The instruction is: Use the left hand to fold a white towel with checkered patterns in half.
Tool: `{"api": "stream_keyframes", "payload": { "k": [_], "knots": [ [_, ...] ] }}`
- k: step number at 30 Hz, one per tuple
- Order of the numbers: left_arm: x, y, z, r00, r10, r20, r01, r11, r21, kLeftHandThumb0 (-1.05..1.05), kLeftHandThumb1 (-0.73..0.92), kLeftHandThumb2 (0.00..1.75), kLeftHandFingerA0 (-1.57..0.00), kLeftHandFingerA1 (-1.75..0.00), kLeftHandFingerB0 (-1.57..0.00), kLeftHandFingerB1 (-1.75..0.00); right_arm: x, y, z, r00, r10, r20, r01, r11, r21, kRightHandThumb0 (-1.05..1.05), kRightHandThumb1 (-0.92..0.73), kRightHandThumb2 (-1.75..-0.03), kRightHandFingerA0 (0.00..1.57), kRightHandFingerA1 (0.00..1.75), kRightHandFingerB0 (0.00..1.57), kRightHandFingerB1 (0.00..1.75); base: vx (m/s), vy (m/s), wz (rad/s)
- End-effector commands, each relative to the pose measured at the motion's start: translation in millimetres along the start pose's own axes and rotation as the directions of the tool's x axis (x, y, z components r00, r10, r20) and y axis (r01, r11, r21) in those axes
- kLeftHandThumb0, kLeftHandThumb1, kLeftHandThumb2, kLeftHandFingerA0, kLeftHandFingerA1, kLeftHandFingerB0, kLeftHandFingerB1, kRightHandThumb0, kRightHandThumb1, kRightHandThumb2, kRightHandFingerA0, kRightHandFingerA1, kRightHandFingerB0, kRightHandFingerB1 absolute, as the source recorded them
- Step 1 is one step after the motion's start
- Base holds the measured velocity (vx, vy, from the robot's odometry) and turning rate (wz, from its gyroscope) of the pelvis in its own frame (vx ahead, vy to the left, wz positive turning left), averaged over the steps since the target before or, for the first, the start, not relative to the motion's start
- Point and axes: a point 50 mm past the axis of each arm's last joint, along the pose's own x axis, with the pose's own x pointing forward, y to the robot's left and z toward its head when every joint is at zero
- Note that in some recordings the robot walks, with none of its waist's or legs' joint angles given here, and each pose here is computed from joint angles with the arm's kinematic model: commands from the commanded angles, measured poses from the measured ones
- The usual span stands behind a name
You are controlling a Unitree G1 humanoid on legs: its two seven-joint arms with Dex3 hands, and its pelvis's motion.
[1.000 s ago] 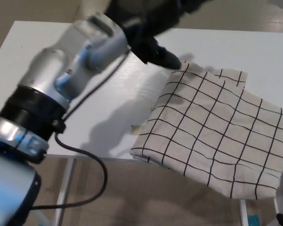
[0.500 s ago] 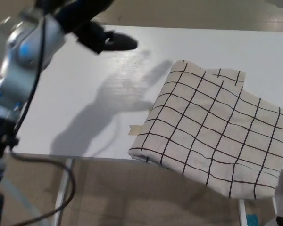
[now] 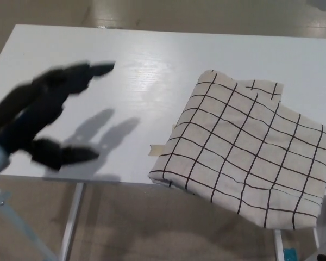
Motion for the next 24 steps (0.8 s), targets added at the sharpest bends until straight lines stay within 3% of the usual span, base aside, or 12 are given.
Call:
{"api": "stream_keyframes", "payload": {
  "k": [1,2,5,6,9,10,11,12,13,15,20,24],
  "knots": [
    [-167,-16,13,0.945,-0.253,0.206,0.321,0.612,-0.722,-0.59,0.39,0.69,-0.1,-0.28,-0.07,-0.31,-29,-2,-36,0.982,0.026,-0.189,-0.033,0.999,-0.037,-0.45,-0.64,-0.59,0.59,0.71,0.52,0.56,0.0,0.0,0.0],
    [-174,-20,11,0.943,-0.265,0.2,0.319,0.56,-0.764,-0.29,0.2,0.8,0.0,-0.47,0.0,-0.48,-28,-2,-36,0.98,0.019,-0.196,-0.026,0.999,-0.034,-0.44,-0.64,-0.59,0.59,0.7,0.52,0.55,0.0,0.0,0.0],
    [-180,-25,10,0.939,-0.28,0.198,0.32,0.506,-0.801,-0.26,0.19,0.81,-0.08,-0.5,-0.08,-0.5,-27,-1,-37,0.977,0.013,-0.211,-0.02,0.999,-0.03,-0.44,-0.64,-0.59,0.59,0.69,0.52,0.56,0.0,0.0,0.0],
    [-183,-29,10,0.933,-0.3,0.197,0.327,0.483,-0.813,-0.5,0.41,0.54,-0.39,-0.34,-0.38,-0.33,-28,-1,-38,0.976,0.012,-0.218,-0.019,0.999,-0.033,-0.44,-0.63,-0.59,0.58,0.66,0.53,0.55,0.0,0.0,0.0],
    [-189,-48,-1,0.909,-0.378,0.174,0.331,0.405,-0.852,-0.52,0.4,0.54,-0.54,-0.39,-0.58,-0.39,-30,-2,-41,0.972,0.015,-0.236,-0.026,0.999,-0.043,-0.45,-0.63,-0.59,0.56,0.69,0.52,0.57,0.0,0.0,0.0],
    [-190,-51,-3,0.908,-0.383,0.17,0.328,0.397,-0.857,-0.52,0.4,0.54,-0.54,-0.39,-0.58,-0.39,-30,-2,-42,0.971,0.018,-0.238,-0.028,0.999,-0.041,-0.45,-0.63,-0.59,0.56,0.69,0.52,0.57,0.0,0.0,0.0],
    [-195,-66,-11,0.903,-0.412,0.124,0.299,0.394,-0.869,-0.58,0.36,0.7,-0.52,-0.48,-0.53,-0.46,-33,-4,-44,0.97,0.019,-0.243,-0.028,0.999,-0.034,-0.45,-0.63,-0.59,0.55,0.69,0.52,0.56,0.0,0.0,0.0],
    [-197,-76,-17,0.899,-0.431,0.084,0.276,0.406,-0.871,-0.59,0.4,0.54,-0.58,-0.4,-0.58,-0.38,-33,-5,-44,0.969,0.018,-0.245,-0.027,0.999,-0.034,-0.45,-0.63,-0.59,0.55,0.7,0.53,0.56,0.0,0.0,0.0],
    [-199,-82,-20,0.894,-0.443,0.06,0.263,0.414,-0.872,-0.59,0.4,0.54,-0.58,-0.4,-0.58,-0.38,-33,-6,-45,0.969,0.018,-0.246,-0.027,0.999,-0.035,-0.45,-0.63,-0.59,0.55,0.7,0.53,0.56,0.0,0.0,0.0],
    [-209,-106,-36,0.867,-0.493,-0.07,0.2,0.474,-0.857,-0.67,0.37,0.7,-0.52,-0.46,-0.46,-0.43,-33,-7,-45,0.967,0.018,-0.253,-0.028,0.999,-0.038,-0.45,-0.64,-0.59,0.55,0.7,0.51,0.53,0.0,0.0,0.0],
    [-236,-155,-66,0.74,-0.589,-0.325,0.064,0.542,-0.838,-0.71,0.4,0.72,-0.44,-0.45,-0.35,-0.4,-37,-8,-48,0.965,0.017,-0.263,-0.036,0.997,-0.068,-0.46,-0.63,-0.59,0.54,0.72,0.49,0.51,0.0,0.0,0.0],
    [-241,-172,-75,0.697,-0.6,-0.392,0.016,0.56,-0.828,-0.71,0.41,0.74,-0.4,-0.44,-0.32,-0.4,-37,-7,-48,0.967,0.016,-0.255,-0.033,0.998,-0.062,-0.46,-0.64,-0.59,0.54,0.73,0.5,0.55,0.0,0.0,0.0]
  ]
}}
